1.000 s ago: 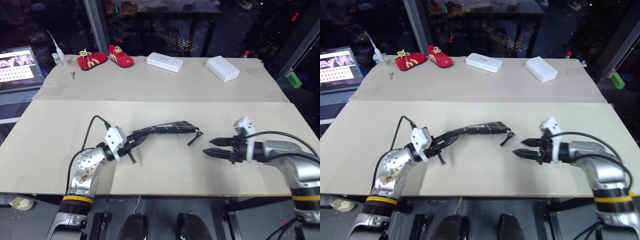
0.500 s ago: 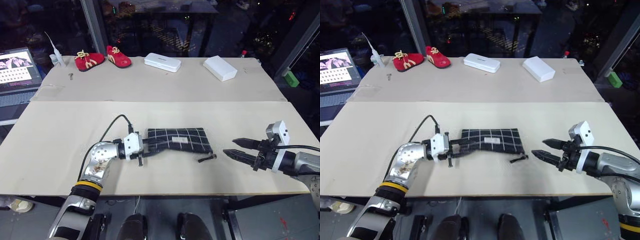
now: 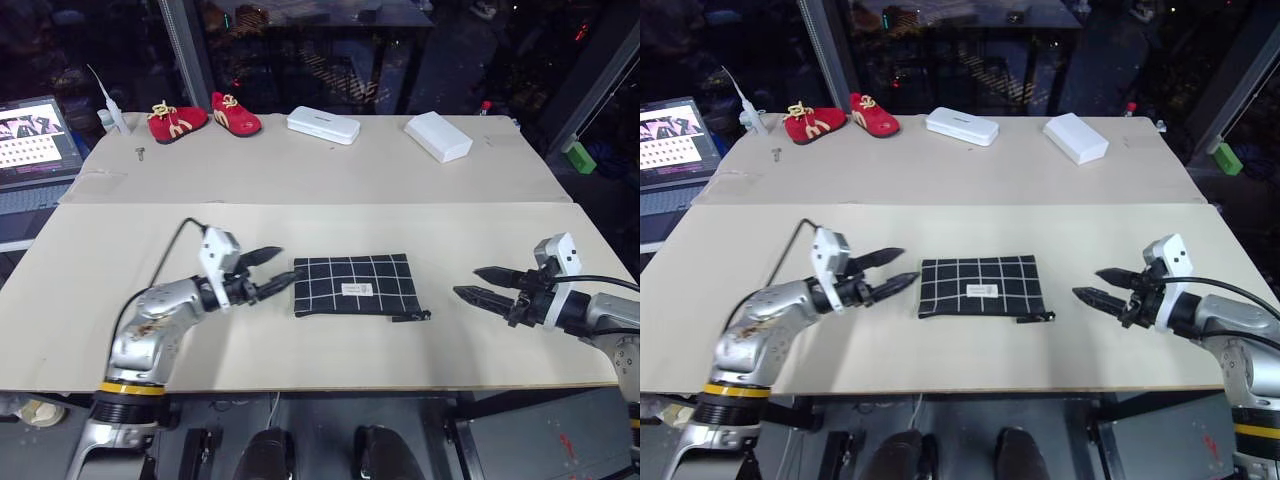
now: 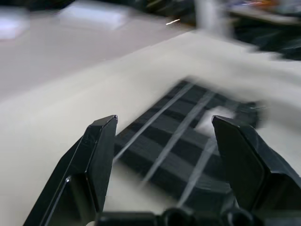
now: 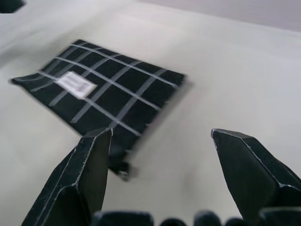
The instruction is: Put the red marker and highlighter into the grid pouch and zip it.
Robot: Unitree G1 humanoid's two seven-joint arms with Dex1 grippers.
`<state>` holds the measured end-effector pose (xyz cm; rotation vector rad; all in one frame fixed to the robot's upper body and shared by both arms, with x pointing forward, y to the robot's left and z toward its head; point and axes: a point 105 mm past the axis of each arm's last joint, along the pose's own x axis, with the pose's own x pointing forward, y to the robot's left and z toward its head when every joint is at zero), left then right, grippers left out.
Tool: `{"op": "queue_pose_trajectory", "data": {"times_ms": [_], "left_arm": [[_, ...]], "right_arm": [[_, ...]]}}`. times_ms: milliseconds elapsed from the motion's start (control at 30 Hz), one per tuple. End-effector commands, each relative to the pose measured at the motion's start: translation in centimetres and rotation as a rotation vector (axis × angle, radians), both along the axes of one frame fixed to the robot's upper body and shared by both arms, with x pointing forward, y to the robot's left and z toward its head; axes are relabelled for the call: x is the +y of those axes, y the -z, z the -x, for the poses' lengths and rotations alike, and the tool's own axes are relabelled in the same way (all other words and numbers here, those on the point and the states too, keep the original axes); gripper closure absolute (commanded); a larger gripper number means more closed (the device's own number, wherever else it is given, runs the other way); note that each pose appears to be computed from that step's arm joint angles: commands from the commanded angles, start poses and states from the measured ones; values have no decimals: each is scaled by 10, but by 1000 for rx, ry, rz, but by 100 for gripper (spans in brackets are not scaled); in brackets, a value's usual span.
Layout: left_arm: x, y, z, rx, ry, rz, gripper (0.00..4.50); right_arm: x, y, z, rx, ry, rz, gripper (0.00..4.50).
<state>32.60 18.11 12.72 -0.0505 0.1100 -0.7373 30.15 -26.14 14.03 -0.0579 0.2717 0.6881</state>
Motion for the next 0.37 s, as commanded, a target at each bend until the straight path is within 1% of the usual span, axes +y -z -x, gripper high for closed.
{"op": "queue_pose_trajectory", "data": {"times_ms": [33,167,367], "left_arm": [[52,-5,7,-5,-222,40,102],[75,4,10,2,-351,40,102],[74,9,10,17,-404,73,102]], "right_arm": [[-15,-12,-9,-77,70,-43,75],[-12,-2,-14,-56,84,-73,75],[-3,4,-21,-42,79,-80,75]]}}
